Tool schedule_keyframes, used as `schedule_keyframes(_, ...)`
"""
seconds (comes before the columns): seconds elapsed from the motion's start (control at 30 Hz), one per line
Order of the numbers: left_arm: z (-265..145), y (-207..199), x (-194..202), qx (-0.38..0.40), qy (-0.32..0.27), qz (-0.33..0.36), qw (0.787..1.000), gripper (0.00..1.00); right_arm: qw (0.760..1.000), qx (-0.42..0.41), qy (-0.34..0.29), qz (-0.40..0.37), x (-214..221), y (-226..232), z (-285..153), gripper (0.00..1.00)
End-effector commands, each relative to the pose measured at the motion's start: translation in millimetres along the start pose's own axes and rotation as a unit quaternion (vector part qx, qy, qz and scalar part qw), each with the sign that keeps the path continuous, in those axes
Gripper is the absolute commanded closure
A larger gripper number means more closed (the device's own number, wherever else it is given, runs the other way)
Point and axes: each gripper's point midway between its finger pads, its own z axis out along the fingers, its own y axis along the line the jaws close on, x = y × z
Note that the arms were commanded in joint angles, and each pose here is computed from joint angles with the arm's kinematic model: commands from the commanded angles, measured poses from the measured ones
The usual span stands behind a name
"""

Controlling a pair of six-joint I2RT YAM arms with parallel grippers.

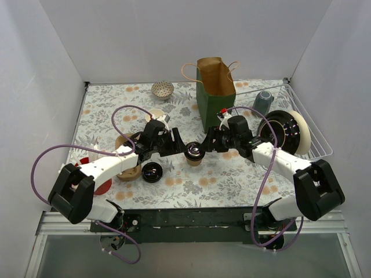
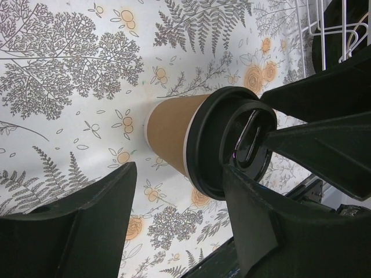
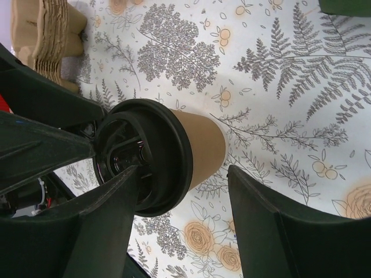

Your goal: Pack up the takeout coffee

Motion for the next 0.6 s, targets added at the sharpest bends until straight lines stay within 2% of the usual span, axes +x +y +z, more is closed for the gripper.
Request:
schedule_keyframes(0.0,2.7,1.4,3.7,0.012,0.001,0.0,1.0,0.41,0.999,-0.029,-0.009,-0.013,-2.9,8.8,5.4,0.32)
schedule_keyframes(0.17,6.4,5.9,8.0,0.007,0.008,-0.001,1.0,0.42,0.999,-0.038,-0.017,-0.014,-8.3,14.9,1.1,0.32)
schedule_keyframes(0.37,4.8,1.6,2.1,0.009,0.004,0.003,1.0,0.42,0.997,-0.064,-0.045,-0.024,-31.6,36.6,-9.2,0.27)
schedule_keyframes(0.57,3.6,0.6,0.2,0.007,0.004,0.006,1.0,0.42,0.997,-0.063,-0.037,-0.019,-31.1,34.9,-2.8,0.25)
